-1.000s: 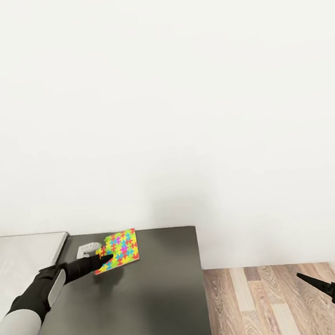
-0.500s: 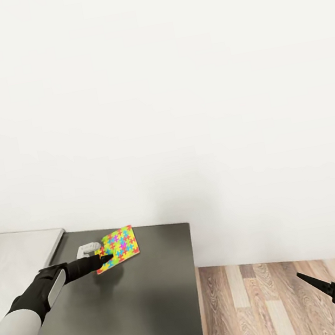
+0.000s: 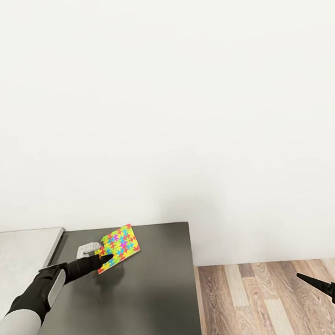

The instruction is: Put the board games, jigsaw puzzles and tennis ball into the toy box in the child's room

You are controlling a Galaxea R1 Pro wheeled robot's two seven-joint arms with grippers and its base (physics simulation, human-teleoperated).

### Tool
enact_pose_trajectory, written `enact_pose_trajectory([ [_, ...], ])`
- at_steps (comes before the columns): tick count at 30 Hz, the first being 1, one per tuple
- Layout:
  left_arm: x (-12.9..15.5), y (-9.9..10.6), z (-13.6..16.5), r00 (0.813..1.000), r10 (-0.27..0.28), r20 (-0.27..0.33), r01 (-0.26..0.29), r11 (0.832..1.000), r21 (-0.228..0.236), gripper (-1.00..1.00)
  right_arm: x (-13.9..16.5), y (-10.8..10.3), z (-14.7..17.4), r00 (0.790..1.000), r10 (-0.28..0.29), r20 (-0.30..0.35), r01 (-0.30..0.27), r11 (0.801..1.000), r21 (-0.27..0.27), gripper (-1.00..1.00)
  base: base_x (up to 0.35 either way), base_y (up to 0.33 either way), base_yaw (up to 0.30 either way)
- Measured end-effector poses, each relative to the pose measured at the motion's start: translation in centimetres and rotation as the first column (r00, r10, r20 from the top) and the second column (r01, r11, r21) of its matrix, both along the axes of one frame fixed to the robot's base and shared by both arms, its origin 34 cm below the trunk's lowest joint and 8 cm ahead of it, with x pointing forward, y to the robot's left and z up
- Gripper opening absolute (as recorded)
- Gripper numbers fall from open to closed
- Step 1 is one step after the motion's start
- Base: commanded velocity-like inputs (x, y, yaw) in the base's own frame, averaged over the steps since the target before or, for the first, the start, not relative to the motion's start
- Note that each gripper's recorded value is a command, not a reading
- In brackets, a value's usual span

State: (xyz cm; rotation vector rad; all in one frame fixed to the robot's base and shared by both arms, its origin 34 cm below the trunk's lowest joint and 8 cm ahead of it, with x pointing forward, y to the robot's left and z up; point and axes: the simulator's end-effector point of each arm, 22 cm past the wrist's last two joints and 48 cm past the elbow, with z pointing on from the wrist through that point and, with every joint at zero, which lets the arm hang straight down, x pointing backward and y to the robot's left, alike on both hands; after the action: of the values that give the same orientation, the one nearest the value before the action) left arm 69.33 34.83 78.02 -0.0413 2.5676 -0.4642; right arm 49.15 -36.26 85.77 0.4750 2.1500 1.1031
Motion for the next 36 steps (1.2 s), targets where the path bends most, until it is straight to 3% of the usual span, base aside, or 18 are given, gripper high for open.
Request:
enact_pose_trajectory([
  [36,0.16,0.2,0.21,1.0,0.009,0.005,-0.009,1.0,-0.005,1.0,0.06,-0.03,0.09,1.0,0.0,0.004,0.0,1.0,-0.002,1.0,0.026,0.007,0.0],
])
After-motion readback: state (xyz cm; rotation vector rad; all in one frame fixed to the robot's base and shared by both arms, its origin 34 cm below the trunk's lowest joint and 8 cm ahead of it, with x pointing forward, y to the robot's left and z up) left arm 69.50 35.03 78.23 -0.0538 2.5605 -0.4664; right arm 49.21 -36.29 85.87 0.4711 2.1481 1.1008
